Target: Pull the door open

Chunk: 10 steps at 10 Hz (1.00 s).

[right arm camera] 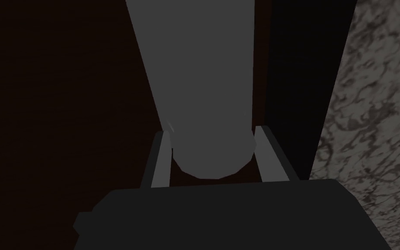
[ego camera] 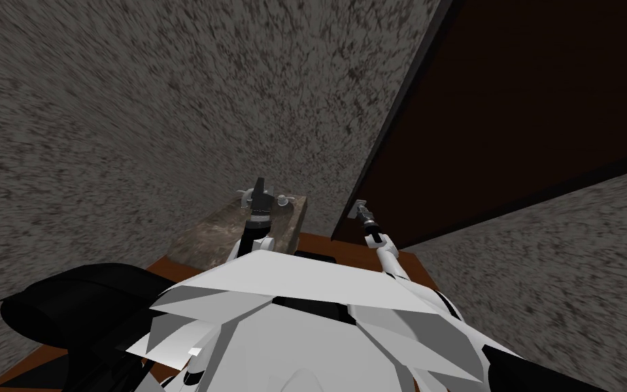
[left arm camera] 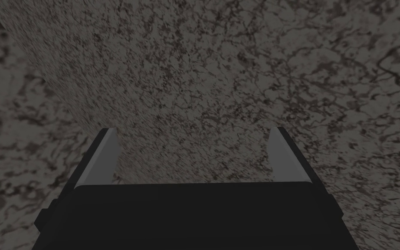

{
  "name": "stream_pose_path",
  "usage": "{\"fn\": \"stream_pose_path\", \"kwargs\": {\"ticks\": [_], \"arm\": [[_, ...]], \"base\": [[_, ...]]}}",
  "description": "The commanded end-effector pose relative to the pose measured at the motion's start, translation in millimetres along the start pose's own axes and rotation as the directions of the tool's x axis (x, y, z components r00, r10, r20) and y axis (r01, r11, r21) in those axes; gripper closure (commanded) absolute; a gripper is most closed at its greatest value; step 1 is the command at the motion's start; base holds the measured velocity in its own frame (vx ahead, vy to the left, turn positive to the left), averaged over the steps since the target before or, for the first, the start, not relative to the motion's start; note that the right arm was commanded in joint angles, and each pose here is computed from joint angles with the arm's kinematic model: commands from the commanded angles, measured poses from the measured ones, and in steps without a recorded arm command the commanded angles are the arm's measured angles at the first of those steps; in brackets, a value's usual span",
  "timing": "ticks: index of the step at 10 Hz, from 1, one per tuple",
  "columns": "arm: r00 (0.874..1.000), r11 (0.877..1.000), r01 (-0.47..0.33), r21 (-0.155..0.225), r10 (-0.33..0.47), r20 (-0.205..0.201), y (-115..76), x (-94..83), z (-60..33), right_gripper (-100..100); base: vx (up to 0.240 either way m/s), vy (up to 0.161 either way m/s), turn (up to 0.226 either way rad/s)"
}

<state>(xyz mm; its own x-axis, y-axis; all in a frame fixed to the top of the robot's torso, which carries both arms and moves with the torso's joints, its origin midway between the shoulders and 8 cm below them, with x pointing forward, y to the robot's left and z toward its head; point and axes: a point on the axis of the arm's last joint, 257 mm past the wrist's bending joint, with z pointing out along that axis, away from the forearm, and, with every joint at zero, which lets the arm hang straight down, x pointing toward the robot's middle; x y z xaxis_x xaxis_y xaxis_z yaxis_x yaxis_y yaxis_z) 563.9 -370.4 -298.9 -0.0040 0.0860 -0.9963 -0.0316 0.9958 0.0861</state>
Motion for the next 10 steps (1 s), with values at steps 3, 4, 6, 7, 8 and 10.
{"fn": "stream_pose_path", "kwargs": {"ticks": [3, 4, 6, 7, 8, 10], "arm": [[0.990, 0.990, -0.138, 0.012, 0.138, 0.015, -3.2, -4.0, 1.6, 100], [0.983, 0.984, -0.180, 0.015, 0.180, 0.020, -3.7, -5.1, 2.2, 100], [0.970, 0.970, -0.243, 0.017, 0.242, 0.026, -4.2, -6.1, 2.7, 100], [0.959, 0.959, -0.282, 0.019, 0.281, 0.032, -4.8, -7.1, 3.3, 100], [0.956, 0.956, -0.292, 0.019, 0.292, 0.032, -4.8, -7.1, 3.3, 100], [0.923, 0.923, -0.384, 0.022, 0.383, 0.047, -6.1, -9.3, 4.5, 100]], "base": [[-0.036, -0.033, 0.061], [-0.046, -0.035, 0.076], [-0.030, -0.021, 0.039], [-0.038, -0.036, 0.075], [-0.031, -0.028, 0.037], [-0.042, -0.035, 0.077]]}}
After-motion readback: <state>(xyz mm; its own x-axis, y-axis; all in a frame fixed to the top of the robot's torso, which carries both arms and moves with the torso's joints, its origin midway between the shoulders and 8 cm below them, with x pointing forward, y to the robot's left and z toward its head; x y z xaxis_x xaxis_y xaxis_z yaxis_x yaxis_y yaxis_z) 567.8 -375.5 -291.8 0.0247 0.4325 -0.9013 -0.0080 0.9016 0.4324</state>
